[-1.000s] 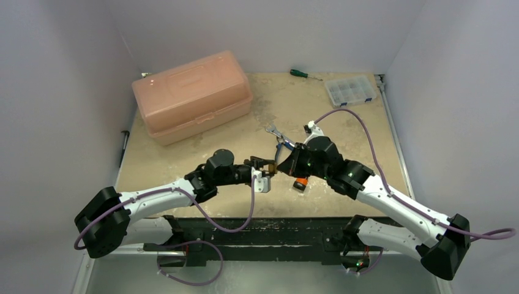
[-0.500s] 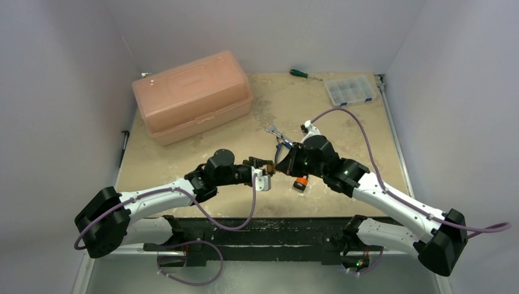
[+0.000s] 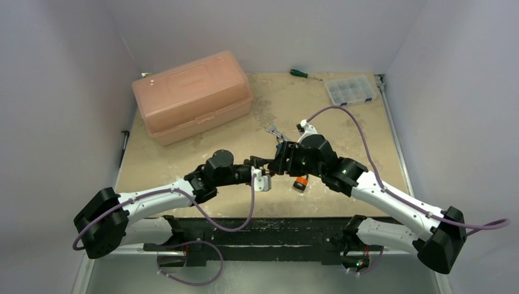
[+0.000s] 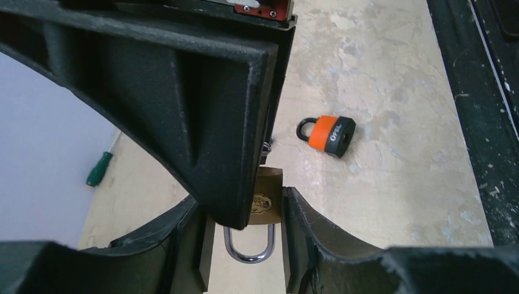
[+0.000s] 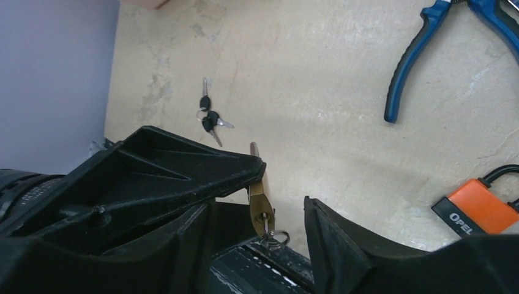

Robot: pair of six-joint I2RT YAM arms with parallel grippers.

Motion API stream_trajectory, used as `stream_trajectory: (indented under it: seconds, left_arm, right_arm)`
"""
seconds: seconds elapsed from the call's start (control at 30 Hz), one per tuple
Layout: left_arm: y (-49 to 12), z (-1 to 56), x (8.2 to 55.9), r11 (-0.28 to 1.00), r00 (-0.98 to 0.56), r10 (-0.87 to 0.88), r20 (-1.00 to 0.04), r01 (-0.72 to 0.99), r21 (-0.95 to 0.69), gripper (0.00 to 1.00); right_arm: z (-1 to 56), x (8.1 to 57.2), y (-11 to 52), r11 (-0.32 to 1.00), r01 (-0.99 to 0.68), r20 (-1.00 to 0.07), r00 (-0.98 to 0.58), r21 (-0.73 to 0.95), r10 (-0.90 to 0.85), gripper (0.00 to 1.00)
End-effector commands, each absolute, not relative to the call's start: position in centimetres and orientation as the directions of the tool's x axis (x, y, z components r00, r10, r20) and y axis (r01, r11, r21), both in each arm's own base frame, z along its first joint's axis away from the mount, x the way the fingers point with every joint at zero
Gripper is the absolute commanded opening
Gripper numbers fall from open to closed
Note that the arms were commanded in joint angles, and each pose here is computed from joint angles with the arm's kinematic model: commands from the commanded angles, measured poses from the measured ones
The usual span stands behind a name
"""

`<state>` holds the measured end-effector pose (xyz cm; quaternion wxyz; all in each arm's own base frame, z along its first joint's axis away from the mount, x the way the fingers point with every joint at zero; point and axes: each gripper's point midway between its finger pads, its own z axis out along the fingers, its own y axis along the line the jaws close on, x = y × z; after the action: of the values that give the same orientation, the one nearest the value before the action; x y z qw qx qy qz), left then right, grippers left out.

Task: Unlock with the key

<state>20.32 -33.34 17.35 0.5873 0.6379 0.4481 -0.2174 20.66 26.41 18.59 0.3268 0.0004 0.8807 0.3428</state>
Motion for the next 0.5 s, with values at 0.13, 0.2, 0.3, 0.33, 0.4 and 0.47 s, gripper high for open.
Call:
stream_trajectory:
  seconds: [0.13,0.2,0.3,0.33,0.4,0.47]
  left_arm:
    - [-34.9,23.6,19.9,0.131,0.621,0.164,-0.766,0.756,0.641,0.0]
    - [-34.9,23.5,19.9,0.127,0.621,0.166,-0.766,0.757,0.641,0.0]
    - [-34.9,23.5,19.8,0.124,0.621,0.166,-0.766,0.758,0.641,0.0]
    - [-34.9,23.4,19.8,0.123,0.621,0.167,-0.766,0.758,0.641,0.0]
    - [-34.9,23.4,19.8,0.122,0.622,0.169,-0.765,0.757,0.642,0.0]
    - [-34.9,23.4,19.8,0.121,0.622,0.171,-0.764,0.756,0.643,0.0]
  right_arm:
    - [24.6,20.6,25.5,0.728,-0.289,-0.653,-0.705,0.622,0.278,0.66]
    - [24.6,20.5,25.2,0.734,-0.284,-0.654,-0.703,0.618,0.279,0.62]
    - [24.5,20.8,24.8,0.747,-0.27,-0.662,-0.691,0.608,0.289,0.52]
    - [24.5,20.8,24.8,0.748,-0.268,-0.662,-0.69,0.607,0.291,0.48]
    - [24.4,20.8,24.7,0.75,-0.266,-0.664,-0.688,0.605,0.292,0.43]
    - [24.3,20.8,24.5,0.754,-0.262,-0.665,-0.687,0.602,0.292,0.38]
